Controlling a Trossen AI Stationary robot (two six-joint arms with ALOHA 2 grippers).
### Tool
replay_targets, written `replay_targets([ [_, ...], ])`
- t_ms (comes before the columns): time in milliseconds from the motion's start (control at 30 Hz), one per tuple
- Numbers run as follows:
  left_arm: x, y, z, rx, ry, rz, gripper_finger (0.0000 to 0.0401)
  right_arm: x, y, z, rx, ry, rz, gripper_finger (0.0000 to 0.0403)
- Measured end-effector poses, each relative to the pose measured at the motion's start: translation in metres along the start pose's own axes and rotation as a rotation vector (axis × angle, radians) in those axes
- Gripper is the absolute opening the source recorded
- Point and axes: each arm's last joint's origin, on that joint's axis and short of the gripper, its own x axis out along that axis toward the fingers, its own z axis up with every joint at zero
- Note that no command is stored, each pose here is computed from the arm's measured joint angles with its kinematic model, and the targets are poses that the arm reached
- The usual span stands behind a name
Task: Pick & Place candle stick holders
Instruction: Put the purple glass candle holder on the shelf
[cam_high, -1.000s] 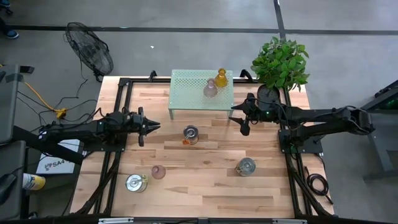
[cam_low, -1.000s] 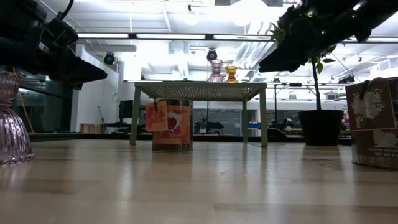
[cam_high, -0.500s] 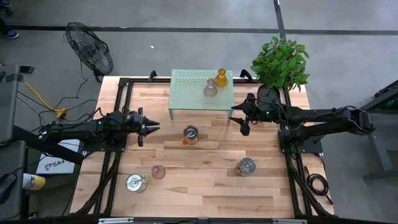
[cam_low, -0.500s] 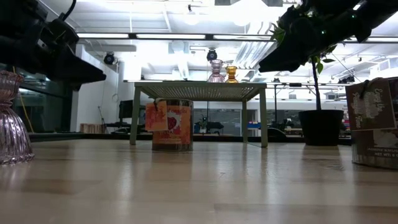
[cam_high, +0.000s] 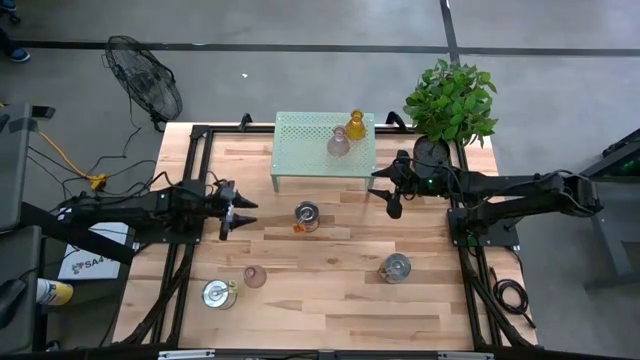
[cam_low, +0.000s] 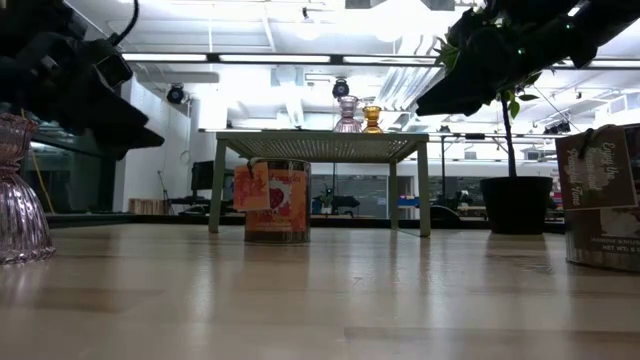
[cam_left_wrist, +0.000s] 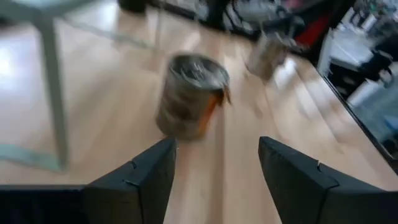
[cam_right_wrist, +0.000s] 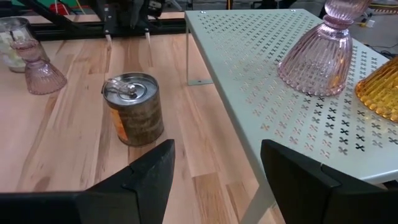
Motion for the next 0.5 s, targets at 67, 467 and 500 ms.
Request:
replay_targets([
  [67, -0.002, -0.004, 0.009, -0.008, 0.039, -0.031, 0.0224, 0.0, 0.0, 0.0, 0.0, 0.0, 0.003, 0.0234],
  [467, 0.0, -0.019, 0.047, -0.068, 0.356, -0.116, 0.0224, 0.0, 0.0, -0.002, 0.001, 0.021, 0.014, 0.0234],
  [500, 0.003, -0.019, 0.048, -0.075, 0.378, -0.126, 0.0224, 0.0, 0.0, -0.002, 0.001, 0.024, 0.014, 0.0234],
])
